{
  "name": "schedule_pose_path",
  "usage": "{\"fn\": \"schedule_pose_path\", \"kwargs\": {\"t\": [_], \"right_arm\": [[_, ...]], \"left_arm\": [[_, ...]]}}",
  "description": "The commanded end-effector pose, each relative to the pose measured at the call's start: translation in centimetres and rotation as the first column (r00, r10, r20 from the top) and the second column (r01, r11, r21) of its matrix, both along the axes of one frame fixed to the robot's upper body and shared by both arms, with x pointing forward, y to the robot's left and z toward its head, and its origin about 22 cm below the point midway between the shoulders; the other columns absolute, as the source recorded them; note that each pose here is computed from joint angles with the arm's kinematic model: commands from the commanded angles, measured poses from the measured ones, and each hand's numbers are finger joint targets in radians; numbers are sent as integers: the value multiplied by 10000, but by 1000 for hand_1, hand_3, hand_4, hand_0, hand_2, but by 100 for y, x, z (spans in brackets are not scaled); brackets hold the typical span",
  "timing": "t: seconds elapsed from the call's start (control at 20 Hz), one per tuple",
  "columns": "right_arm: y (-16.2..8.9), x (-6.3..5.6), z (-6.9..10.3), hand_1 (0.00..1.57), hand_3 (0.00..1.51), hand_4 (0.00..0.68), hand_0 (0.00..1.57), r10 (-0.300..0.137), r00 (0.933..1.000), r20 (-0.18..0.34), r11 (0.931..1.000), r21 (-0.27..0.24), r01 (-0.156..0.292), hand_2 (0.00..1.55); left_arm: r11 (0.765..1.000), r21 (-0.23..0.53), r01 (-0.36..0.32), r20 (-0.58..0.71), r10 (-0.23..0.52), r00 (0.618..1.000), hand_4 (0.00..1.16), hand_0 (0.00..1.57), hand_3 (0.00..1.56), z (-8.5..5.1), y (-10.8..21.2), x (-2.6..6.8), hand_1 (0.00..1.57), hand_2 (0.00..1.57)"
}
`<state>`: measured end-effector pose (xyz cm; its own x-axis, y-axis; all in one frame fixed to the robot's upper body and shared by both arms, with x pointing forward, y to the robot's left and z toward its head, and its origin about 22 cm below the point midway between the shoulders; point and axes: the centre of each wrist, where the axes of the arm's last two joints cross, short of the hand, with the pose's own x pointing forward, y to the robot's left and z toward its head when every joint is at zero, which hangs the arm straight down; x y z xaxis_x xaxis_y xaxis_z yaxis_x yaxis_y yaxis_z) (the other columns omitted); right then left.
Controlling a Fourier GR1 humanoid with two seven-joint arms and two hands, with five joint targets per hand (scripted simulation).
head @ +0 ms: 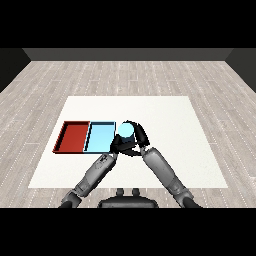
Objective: Pick the blue can and put it in the blue box
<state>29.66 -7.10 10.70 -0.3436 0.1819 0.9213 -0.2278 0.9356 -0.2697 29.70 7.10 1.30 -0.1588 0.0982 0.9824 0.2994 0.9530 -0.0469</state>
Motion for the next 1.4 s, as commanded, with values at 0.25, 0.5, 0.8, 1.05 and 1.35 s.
{"fn": "schedule_pose_path", "kwargs": {"t": [0.25,0.5,0.8,1.05,1.35], "right_arm": [[61,-306,-188,1566,1378,570,1566,362,9990,-243,9988,352,-354,1465],[-45,-91,-55,1484,1384,557,1484,199,9996,-224,9993,329,-192,1458],[-27,-13,-64,1473,1346,480,1473,111,9985,-527,9975,706,-74,1421],[-70,-40,-81,0,0,0,0,333,9979,-549,9970,715,-293,0],[2,83,-26,0,0,0,0,298,9987,-403,9981,554,-275,0]], "left_arm": [[9973,-438,-588,-361,573,9977,1059,1109,1230,12,-24,-126,1109,1263],[9962,-31,-865,-289,863,9958,1151,1571,1499,35,38,90,1571,1571],[9883,25,-1528,-57,1528,9882,1140,1571,1483,-89,-6,58,1571,1565],[9845,-13,-1755,284,1755,9841,1128,1571,1488,-103,25,12,1571,1571],[9839,76,-1788,441,1783,9830,1127,1571,1489,-113,-11,164,1571,1571]]}}
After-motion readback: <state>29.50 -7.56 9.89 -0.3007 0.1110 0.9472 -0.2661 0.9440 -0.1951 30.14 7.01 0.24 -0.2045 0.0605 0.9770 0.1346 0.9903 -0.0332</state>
